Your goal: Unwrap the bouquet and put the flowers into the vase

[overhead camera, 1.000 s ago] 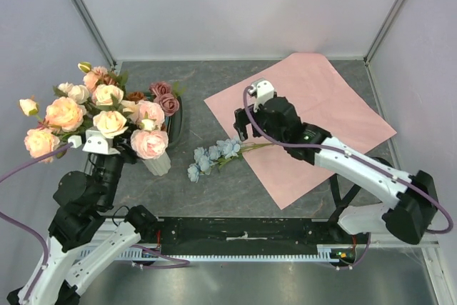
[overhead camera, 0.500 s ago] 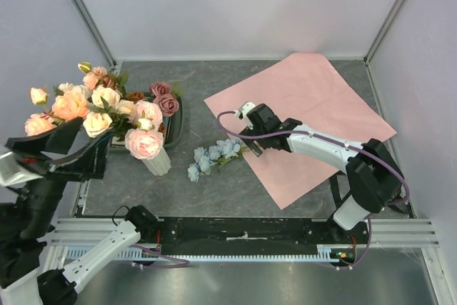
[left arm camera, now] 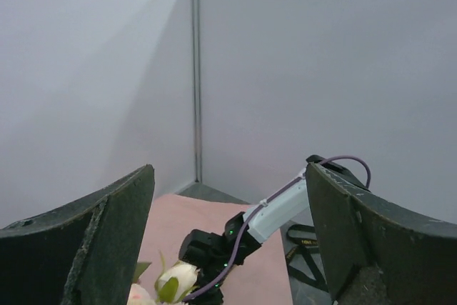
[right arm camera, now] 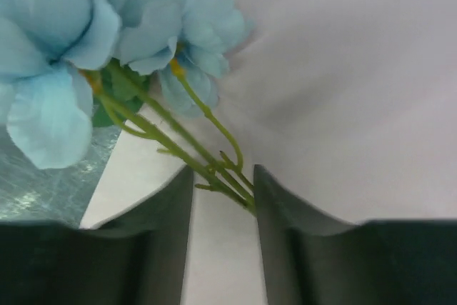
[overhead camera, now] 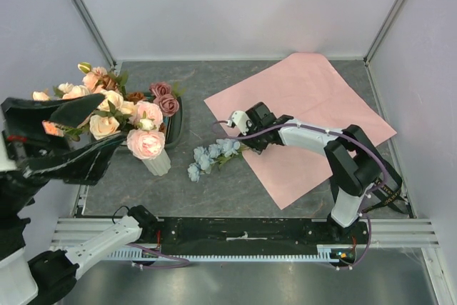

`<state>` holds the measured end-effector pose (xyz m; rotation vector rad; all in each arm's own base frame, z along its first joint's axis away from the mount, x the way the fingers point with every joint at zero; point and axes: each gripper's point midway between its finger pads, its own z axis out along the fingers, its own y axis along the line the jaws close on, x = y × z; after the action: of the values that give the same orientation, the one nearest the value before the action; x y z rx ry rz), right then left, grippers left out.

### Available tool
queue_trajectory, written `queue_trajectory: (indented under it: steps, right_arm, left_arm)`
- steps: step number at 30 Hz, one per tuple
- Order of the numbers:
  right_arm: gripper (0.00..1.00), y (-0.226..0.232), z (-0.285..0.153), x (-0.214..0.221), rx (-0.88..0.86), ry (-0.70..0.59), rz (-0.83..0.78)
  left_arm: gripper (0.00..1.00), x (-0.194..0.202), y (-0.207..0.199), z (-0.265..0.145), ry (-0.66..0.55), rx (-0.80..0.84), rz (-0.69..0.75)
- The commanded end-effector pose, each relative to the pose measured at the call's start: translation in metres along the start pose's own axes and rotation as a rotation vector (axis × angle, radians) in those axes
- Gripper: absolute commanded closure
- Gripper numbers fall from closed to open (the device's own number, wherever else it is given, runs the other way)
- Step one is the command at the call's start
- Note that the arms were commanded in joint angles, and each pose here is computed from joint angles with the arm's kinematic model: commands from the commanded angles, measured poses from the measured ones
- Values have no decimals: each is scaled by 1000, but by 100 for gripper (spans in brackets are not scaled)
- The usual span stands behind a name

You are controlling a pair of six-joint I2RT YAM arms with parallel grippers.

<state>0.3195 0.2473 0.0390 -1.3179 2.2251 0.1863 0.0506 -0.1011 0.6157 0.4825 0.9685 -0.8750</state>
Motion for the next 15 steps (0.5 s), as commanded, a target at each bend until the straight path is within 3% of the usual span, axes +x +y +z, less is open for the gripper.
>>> queue_trajectory:
  steps: [1,5,9,15]
  right_arm:
    - [67,4,13,-18,-53,-48,-54]
    - [85,4,5,-32,-30,-105,-71]
    - [99,-4,-28,-57,48,-181,-85]
    - [100,-27,-116,-94,191,-380,60]
  left_arm:
    - [8,35,-7,37,135,84,-113]
    - [10,60,-4,57,207,96,-153]
    - [11,62,6,67,203,52,-162]
    - [11,39,3,73,134,68,-143]
